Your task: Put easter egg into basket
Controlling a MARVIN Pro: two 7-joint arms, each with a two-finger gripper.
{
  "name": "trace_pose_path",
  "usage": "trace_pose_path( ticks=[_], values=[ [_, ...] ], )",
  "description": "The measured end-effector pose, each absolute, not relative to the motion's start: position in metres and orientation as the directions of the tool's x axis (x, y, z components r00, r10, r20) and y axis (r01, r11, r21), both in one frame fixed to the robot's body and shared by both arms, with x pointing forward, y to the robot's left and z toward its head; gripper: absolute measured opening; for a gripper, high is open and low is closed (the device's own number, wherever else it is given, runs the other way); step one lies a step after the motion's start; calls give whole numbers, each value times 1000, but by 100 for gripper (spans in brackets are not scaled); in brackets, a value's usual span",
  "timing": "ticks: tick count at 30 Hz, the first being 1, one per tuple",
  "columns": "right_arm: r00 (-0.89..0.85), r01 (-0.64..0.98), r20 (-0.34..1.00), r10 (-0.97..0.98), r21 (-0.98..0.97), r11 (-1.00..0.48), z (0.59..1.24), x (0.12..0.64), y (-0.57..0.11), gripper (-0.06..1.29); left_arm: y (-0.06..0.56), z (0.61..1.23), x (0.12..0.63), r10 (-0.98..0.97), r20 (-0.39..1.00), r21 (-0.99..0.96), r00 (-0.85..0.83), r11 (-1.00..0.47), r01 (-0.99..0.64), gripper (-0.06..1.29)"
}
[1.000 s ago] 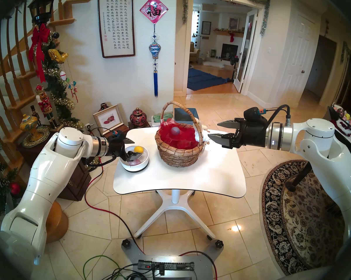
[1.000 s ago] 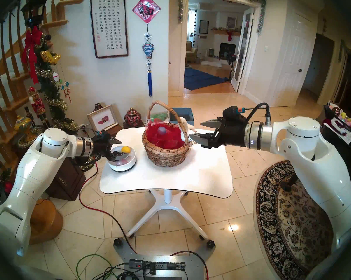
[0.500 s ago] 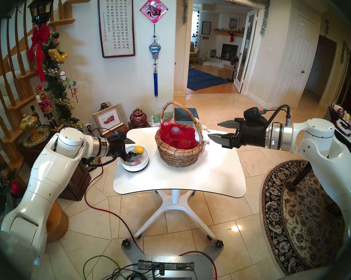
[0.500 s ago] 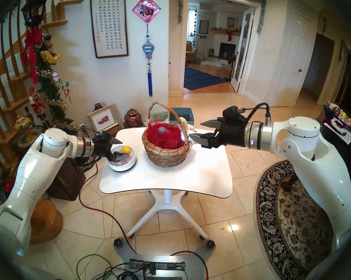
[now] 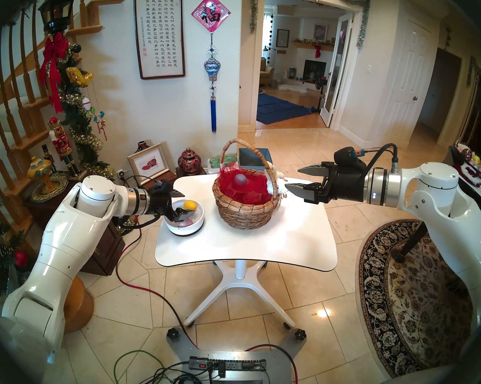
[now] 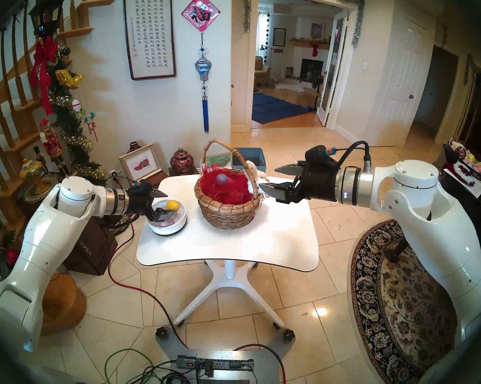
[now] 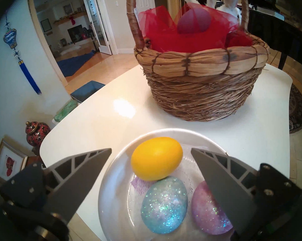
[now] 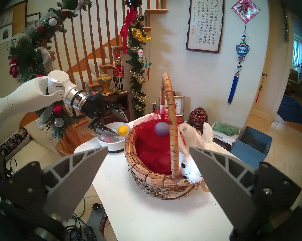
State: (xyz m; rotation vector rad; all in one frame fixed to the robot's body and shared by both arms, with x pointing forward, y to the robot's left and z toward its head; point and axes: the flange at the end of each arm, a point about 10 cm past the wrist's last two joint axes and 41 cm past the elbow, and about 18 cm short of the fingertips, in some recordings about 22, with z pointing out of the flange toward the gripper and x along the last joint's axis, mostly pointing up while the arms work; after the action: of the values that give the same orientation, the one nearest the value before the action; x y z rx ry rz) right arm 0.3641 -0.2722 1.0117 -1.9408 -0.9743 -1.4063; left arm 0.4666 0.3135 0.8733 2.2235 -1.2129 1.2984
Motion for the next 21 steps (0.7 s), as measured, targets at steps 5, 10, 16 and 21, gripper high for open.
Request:
trace_pose_path(
  ticks=[5, 10, 16, 21],
  values=[
    [191, 809, 953, 237, -16, -588, 1012, 364, -272, 122, 314, 872, 467, -524, 817, -156, 240, -602, -783, 123],
    [191, 809, 953, 237, -16, -588, 1012, 364, -272, 122, 314, 871, 467, -526, 815, -157, 241, -602, -783, 123],
    [191, 809, 953, 237, -16, -588, 1012, 364, -272, 122, 314, 871, 467, -527, 815, -158, 241, -602, -783, 123],
    [191, 809, 953, 237, -16, -588, 1012, 364, -272, 122, 314, 871, 467, -527, 815, -156, 241, -600, -785, 89]
  ],
)
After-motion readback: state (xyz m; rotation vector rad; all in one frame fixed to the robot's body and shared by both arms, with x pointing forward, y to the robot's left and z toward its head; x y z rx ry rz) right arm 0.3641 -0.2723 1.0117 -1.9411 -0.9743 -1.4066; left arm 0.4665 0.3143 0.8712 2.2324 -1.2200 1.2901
